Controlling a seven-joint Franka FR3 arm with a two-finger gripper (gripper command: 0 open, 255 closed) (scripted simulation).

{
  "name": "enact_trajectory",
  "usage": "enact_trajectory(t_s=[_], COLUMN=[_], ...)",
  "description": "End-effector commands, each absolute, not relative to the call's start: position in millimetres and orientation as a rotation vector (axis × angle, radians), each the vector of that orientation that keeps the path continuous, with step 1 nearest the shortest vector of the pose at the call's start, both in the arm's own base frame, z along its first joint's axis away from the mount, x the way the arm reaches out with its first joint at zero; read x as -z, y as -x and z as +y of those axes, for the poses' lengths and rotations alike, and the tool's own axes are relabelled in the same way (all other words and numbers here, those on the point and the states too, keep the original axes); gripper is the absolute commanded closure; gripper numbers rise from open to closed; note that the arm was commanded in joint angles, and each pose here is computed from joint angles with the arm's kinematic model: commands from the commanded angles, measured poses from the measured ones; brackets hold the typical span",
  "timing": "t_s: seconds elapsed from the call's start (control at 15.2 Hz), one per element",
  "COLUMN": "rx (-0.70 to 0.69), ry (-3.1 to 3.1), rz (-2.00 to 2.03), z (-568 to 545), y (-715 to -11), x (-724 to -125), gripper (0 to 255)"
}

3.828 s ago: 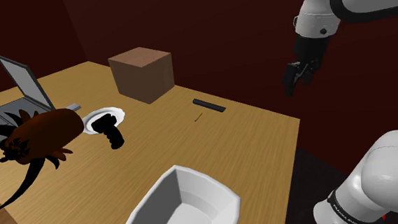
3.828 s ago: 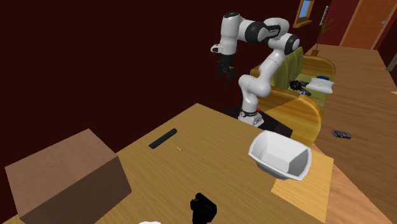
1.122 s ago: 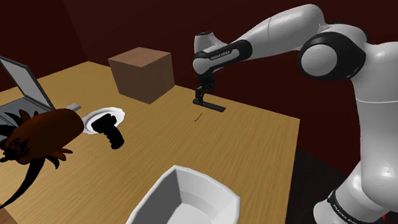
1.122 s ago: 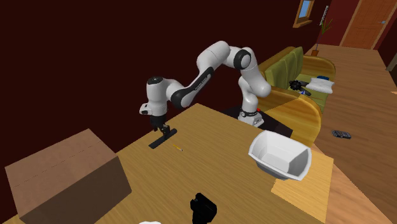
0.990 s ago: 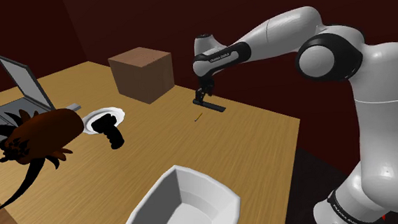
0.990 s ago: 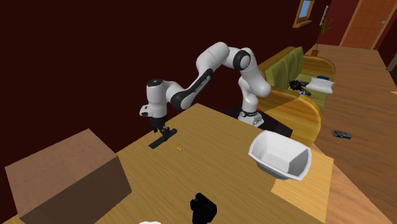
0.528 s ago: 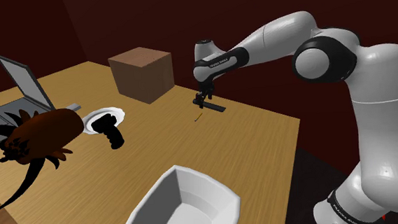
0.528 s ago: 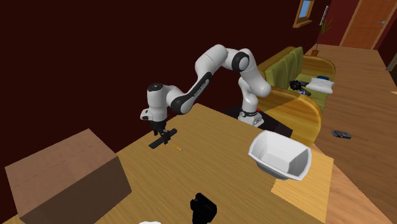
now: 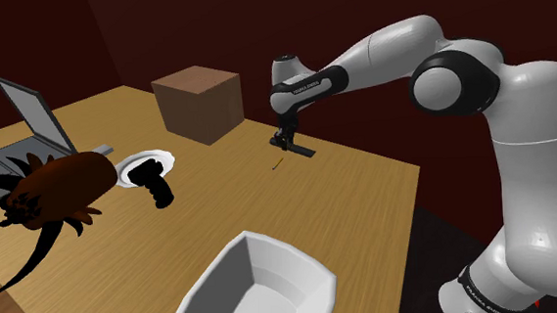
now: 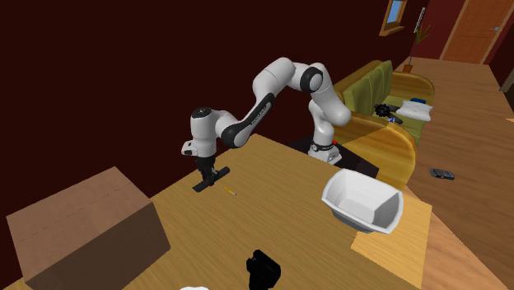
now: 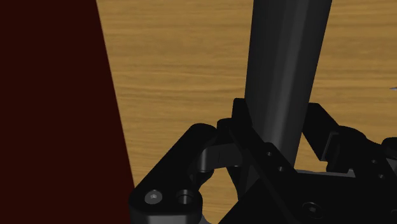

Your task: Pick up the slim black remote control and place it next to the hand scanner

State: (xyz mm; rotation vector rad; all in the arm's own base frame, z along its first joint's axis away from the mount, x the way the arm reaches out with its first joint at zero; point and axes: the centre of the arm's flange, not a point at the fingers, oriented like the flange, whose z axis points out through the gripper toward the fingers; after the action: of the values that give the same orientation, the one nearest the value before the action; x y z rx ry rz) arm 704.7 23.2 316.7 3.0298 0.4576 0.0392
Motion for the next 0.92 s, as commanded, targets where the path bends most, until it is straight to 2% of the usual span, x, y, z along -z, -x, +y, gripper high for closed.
enact_trajectory(t_s=[0.0,0.33,0.86], rx=[-0.034,-0.034,-0.034], ry=[-3.029,-3.029,-3.029], rz=[0.454,0.454,0.454], z=[20.7,21.2,21.2], y=[-704.5,-704.4,-704.4], x=[-315.1,-314.7,-356.9], gripper=[255,255,255])
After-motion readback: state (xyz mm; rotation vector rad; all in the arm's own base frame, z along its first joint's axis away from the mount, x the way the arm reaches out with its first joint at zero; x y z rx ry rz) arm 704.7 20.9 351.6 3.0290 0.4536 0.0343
